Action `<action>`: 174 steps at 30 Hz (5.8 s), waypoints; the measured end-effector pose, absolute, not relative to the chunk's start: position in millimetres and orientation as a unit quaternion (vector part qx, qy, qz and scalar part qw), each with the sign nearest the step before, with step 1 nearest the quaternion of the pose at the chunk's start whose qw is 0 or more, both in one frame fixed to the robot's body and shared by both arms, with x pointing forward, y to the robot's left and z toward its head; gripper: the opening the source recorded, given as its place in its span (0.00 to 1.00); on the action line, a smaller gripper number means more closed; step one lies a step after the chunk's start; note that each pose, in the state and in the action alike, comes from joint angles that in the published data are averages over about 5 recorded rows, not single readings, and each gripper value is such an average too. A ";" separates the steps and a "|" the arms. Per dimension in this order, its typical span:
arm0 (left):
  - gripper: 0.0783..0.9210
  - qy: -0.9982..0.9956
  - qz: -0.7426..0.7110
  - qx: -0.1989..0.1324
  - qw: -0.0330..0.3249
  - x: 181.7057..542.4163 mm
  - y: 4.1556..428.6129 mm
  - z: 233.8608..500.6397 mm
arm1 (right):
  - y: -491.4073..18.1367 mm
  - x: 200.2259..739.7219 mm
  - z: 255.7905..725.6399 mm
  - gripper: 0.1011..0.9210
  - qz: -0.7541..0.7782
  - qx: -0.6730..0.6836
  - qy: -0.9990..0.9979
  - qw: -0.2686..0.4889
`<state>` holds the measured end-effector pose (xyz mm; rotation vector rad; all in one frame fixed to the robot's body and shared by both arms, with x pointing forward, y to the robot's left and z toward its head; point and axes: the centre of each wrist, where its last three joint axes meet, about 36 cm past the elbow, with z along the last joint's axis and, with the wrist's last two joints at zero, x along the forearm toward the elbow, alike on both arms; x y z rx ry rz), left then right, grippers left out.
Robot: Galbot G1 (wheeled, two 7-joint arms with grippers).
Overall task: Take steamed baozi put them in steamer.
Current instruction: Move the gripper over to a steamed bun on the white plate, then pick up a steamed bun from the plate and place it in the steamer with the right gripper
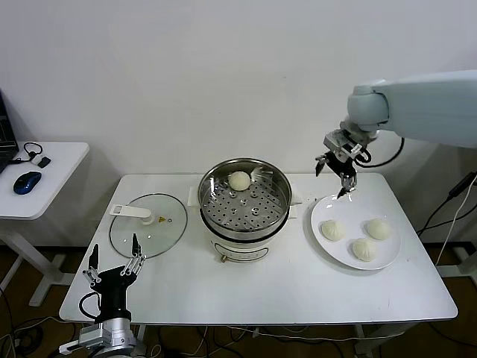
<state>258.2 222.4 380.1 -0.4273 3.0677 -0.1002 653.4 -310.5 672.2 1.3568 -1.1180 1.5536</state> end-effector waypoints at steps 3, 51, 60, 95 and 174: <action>0.88 0.990 -0.033 -0.136 0.021 258.9 221.0 379.4 | -324.5 648.8 655.4 0.88 0.596 0.517 -0.456 0.411; 0.88 0.990 -0.021 -0.140 0.009 257.2 225.4 374.7 | -359.6 666.7 476.5 0.88 0.514 0.466 -0.544 0.472; 0.88 0.990 -0.020 -0.141 0.009 257.9 226.6 374.4 | -357.9 669.6 465.8 0.88 0.512 0.466 -0.546 0.472; 0.88 0.990 -0.026 -0.138 0.013 259.5 222.3 375.5 | -337.3 673.6 541.6 0.61 0.529 0.482 -0.525 0.460; 0.88 0.993 -0.030 -0.114 0.023 254.6 208.4 388.3 | -62.3 708.5 651.7 0.88 0.521 0.555 -0.546 0.350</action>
